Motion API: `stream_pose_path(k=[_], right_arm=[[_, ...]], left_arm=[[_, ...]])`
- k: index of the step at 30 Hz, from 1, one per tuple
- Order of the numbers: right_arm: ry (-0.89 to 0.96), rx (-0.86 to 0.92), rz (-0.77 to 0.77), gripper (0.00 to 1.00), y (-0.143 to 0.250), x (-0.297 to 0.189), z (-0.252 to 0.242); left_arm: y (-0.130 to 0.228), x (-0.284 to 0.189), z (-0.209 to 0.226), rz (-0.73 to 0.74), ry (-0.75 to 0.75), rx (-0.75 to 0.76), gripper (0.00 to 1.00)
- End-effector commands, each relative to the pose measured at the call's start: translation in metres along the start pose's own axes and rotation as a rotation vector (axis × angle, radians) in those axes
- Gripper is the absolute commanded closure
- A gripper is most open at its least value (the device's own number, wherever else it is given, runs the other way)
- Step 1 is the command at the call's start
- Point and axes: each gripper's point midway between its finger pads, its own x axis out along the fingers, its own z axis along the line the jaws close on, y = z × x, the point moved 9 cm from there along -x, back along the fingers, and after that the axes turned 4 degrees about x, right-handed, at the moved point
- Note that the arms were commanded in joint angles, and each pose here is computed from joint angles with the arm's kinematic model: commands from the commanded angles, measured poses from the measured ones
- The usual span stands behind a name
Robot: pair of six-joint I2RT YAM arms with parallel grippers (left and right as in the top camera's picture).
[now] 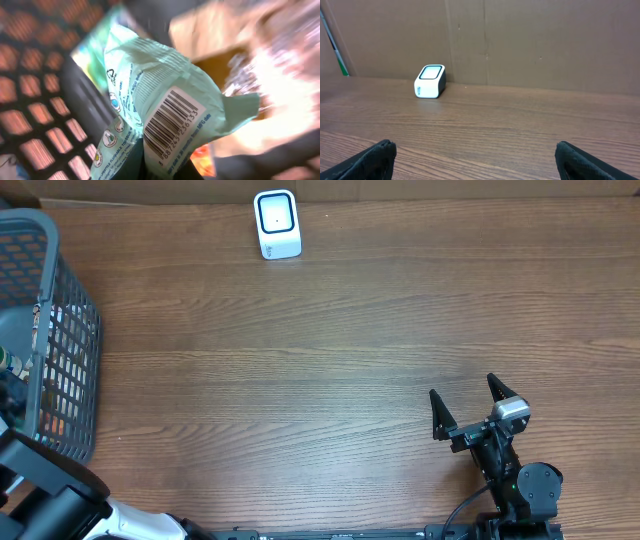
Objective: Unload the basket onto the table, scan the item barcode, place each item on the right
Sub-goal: 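Grasp the green wrapped packet in the basket with the left gripper, then lift the green packet out and lower it onto the table centre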
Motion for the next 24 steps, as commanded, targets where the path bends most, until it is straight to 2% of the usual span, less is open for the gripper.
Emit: stream_pose_path(k=[1,9,15,19,24], right_arm=[[0.007,-0.003,-0.007,0.00,0.002,0.000,-0.001],[0.007,-0.003,-0.007,0.00,0.002,0.000,-0.001],[0.007,-0.003,-0.007,0.00,0.002,0.000,-0.001],[0.007,-0.003,-0.007,0.00,0.002,0.000,-0.001],[0.007,-0.003,-0.007,0.00,0.002,0.000,-0.001]], left_arm=[[-0.021,-0.071,-0.007,-0.192,0.065,-0.049,0.96],[-0.019,-0.187,-0.037,-0.488,0.245,0.025,0.96],[0.024,-0.269,-0.059,-0.681,0.386,0.129,0.96],[0.068,-0.303,-0.083,-0.706,0.507,0.251,0.96],[0.124,-0.311,-0.120,-0.569,0.610,0.442,0.96]])
